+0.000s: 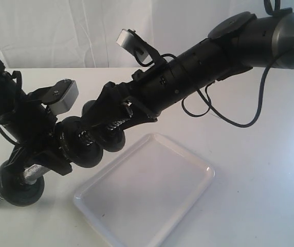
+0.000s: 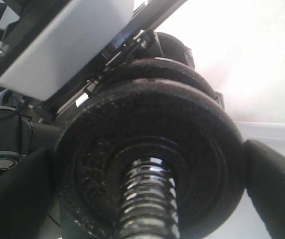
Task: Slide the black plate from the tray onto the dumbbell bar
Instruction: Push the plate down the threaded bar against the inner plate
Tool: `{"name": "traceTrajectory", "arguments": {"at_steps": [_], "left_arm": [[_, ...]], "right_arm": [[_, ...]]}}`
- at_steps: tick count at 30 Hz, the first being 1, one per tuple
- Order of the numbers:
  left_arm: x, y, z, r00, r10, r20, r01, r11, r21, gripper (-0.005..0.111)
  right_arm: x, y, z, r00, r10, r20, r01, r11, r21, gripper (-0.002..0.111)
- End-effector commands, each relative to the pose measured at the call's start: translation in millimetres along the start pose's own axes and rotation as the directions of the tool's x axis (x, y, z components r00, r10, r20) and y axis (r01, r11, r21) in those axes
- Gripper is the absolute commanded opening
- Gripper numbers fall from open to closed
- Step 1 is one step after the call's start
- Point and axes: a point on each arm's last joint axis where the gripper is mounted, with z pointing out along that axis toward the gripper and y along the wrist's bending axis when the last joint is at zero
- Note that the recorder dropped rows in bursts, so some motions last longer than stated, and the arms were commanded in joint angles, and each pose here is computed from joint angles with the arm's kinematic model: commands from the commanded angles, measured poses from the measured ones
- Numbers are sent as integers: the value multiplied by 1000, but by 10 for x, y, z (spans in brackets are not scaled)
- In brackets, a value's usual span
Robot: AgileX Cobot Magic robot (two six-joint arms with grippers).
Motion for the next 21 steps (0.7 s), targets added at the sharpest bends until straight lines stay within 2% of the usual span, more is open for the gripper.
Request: {"name": "traceTrajectory", "arguments": {"at_steps": [1, 9, 11, 14, 21], "left_arm": [[-541, -69, -271, 878, -87, 471, 90, 996, 17, 0], [-541, -69, -271, 878, -87, 471, 90, 996, 17, 0], [-541, -69, -271, 878, -87, 471, 90, 996, 17, 0], [-541, -69, -271, 878, -87, 471, 90, 996, 17, 0], [-542, -70, -271, 877, -87, 472, 89, 996, 18, 0]], "right_arm": [[-99, 78, -48, 997, 4, 83, -2, 1000, -22, 0], [-22, -143, 203, 996, 78, 46, -76, 996, -42, 0], [-4, -154, 219, 997, 77, 31, -75, 996, -53, 6], [-2, -149, 219, 996, 80, 28, -79, 995, -58, 24], [-14, -158, 211, 998, 52, 36, -50, 998, -48, 51]]}}
